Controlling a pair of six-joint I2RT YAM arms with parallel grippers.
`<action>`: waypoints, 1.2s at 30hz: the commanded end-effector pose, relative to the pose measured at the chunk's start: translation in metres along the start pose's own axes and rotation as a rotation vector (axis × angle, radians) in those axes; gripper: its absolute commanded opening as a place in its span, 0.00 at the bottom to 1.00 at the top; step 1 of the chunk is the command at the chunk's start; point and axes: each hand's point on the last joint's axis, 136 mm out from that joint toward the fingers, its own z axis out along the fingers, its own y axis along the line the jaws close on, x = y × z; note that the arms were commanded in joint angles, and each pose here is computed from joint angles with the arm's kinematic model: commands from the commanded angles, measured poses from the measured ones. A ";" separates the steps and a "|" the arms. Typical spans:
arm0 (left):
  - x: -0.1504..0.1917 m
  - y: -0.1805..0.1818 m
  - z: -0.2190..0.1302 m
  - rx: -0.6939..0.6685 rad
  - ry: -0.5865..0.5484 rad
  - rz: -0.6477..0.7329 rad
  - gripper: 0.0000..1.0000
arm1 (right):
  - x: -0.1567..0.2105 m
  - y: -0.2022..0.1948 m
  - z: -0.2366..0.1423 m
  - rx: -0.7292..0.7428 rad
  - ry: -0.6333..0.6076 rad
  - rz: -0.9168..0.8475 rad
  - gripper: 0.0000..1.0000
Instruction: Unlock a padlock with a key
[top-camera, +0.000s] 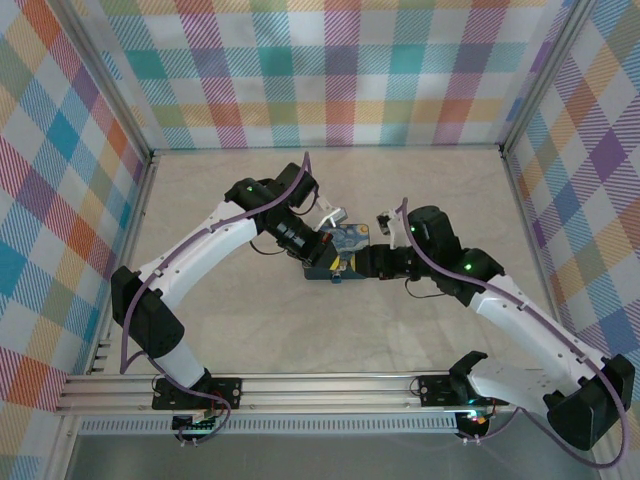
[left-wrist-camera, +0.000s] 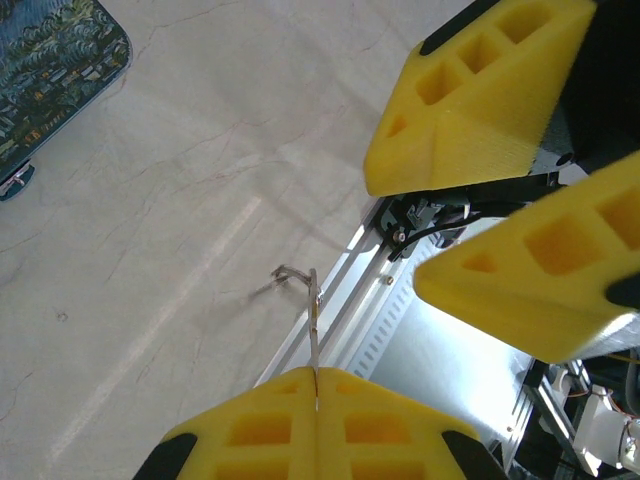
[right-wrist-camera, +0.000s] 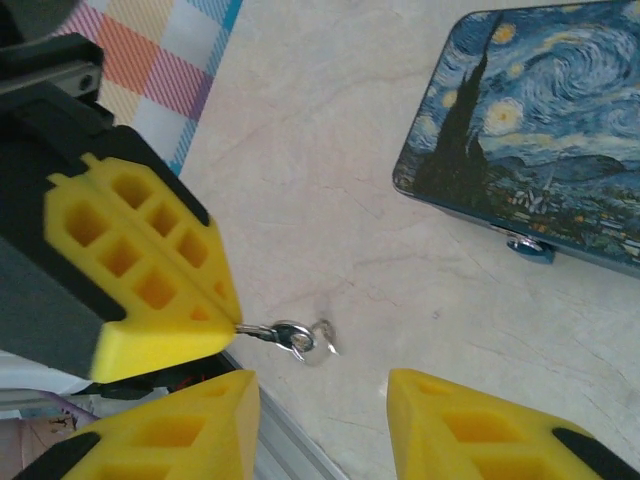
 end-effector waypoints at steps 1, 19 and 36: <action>-0.001 -0.014 -0.005 0.030 -0.013 0.034 0.00 | -0.006 0.014 -0.003 -0.070 -0.026 -0.041 0.42; -0.003 -0.037 -0.018 0.123 -0.063 0.082 0.00 | 0.000 0.023 0.004 -0.192 -0.029 -0.039 0.48; -0.003 -0.044 -0.021 0.158 -0.072 0.099 0.00 | -0.002 0.041 -0.013 -0.282 -0.068 -0.091 0.01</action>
